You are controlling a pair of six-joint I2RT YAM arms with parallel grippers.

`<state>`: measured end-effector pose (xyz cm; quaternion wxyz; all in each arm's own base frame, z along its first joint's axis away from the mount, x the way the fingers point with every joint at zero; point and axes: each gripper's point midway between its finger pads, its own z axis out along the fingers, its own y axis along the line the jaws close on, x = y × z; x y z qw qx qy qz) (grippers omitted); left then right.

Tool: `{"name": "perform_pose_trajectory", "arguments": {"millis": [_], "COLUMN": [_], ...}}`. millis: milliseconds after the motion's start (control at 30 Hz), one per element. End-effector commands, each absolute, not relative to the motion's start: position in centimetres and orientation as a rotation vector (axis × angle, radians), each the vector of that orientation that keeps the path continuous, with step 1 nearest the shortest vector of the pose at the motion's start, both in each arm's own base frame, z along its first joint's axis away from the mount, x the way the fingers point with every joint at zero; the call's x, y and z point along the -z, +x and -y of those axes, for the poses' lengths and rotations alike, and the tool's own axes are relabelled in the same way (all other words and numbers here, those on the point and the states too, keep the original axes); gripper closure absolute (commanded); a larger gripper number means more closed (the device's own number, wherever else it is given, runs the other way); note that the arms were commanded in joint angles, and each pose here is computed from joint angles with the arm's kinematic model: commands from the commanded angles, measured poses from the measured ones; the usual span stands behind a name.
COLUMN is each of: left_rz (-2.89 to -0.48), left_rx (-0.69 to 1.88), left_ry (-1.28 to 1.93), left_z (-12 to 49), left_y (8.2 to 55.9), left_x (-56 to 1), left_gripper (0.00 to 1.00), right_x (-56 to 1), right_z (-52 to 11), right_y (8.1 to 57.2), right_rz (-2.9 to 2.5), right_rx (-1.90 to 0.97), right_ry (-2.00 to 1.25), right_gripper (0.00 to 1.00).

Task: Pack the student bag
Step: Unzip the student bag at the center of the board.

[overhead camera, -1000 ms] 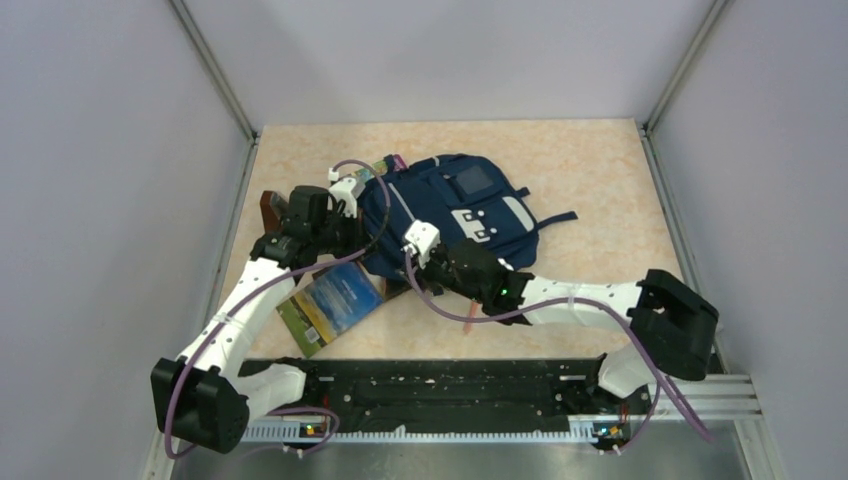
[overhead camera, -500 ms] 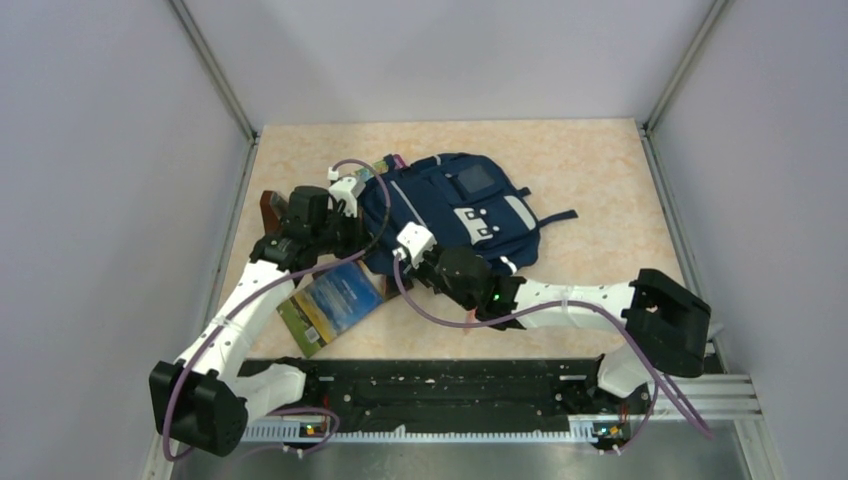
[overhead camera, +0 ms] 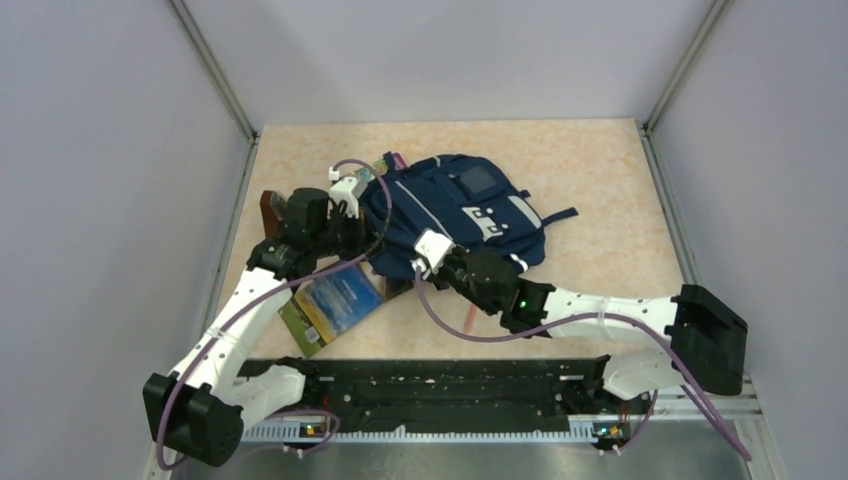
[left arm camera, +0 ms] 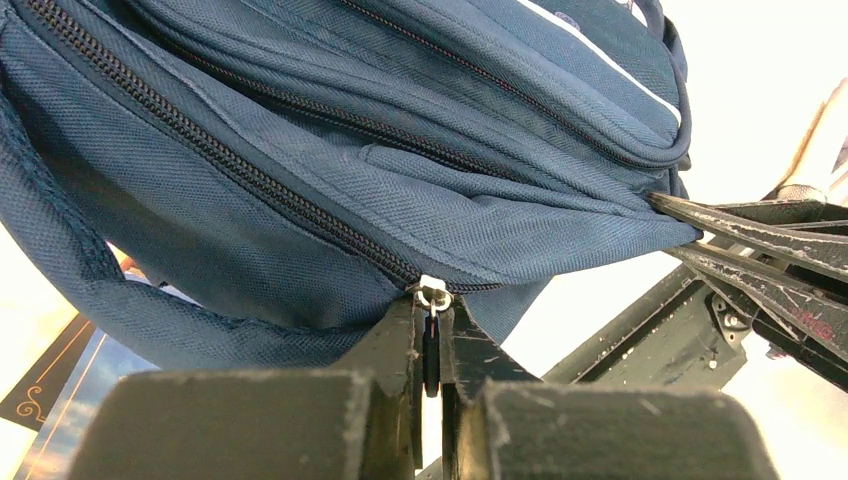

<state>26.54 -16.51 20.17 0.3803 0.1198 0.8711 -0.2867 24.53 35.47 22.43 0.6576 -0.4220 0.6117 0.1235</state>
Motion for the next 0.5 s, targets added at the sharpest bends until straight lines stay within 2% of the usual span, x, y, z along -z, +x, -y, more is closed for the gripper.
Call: {"name": "perform_pose_trajectory", "arguments": {"millis": [0, 467], "left_rz": [-2.100, -1.979], "left_rx": [0.563, 0.736], "left_ry": [0.217, 0.332], "left_z": [13.9, 16.4], "left_y": [29.6, 29.3], "left_x": [-22.6, -29.7], "left_gripper": [1.00, 1.00], "right_x": [-25.6, -25.6], "right_z": [-33.2, -31.5], "right_y": [25.0, 24.5], "right_rz": [-1.365, -1.370], "right_rx": [-0.184, -0.028], "right_ry": [-0.916, -0.962], "right_gripper": [1.00, 1.00]}}
